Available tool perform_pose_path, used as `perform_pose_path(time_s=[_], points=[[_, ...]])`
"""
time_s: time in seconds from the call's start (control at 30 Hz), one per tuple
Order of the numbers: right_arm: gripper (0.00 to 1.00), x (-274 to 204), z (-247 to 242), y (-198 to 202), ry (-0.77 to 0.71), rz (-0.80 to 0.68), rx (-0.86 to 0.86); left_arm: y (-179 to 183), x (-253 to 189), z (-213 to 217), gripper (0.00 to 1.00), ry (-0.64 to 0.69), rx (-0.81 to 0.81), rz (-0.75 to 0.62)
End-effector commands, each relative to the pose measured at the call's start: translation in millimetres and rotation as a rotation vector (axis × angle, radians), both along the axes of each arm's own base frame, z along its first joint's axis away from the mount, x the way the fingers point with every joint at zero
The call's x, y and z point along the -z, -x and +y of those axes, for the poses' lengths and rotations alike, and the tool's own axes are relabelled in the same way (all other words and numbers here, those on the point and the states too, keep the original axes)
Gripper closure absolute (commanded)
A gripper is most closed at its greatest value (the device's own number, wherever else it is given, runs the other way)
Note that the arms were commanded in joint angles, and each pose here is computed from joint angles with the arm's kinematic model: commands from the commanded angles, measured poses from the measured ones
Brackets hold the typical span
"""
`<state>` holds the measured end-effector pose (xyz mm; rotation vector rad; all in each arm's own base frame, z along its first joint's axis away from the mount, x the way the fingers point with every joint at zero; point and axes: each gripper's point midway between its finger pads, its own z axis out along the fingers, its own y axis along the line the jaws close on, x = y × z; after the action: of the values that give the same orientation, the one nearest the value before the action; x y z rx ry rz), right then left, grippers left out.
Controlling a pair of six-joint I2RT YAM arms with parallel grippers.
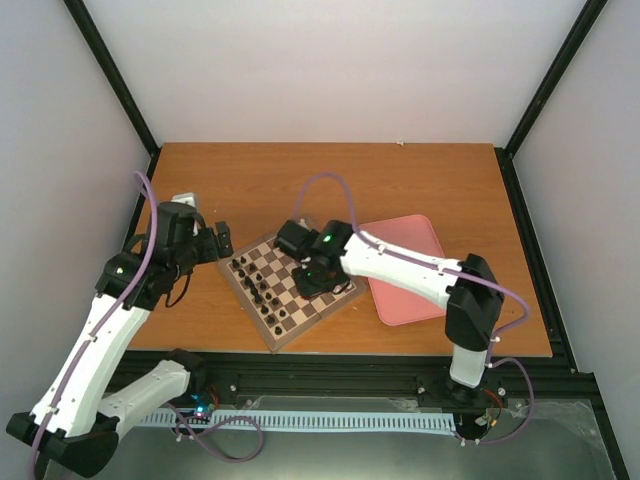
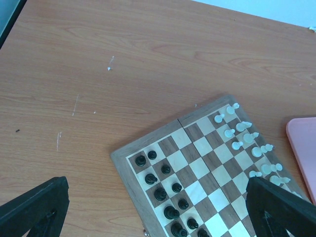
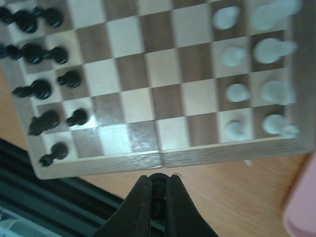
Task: Set up the chess pieces on the board
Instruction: Place the chess piece on the chessboard.
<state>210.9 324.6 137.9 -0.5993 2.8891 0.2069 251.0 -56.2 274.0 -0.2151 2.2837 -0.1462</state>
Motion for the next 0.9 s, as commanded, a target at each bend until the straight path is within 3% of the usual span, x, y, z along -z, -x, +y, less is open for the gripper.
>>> perform_pose_path(time_s=[0.0,0.23,0.87], points=[[0.97,10,32,25,0.002,0.021,-0.008,8,-18,-1,0.0,0.021,0.025,-0.045],[0.97,41,65,55,-0.003,0.064,-0.083,9,-23,-2,0.0,0.039,0.026,-0.063],[0.97,69,83,54,0.04,0.081,-0.137,11,-17,0,0.0,0.038,0.022,-0.055]])
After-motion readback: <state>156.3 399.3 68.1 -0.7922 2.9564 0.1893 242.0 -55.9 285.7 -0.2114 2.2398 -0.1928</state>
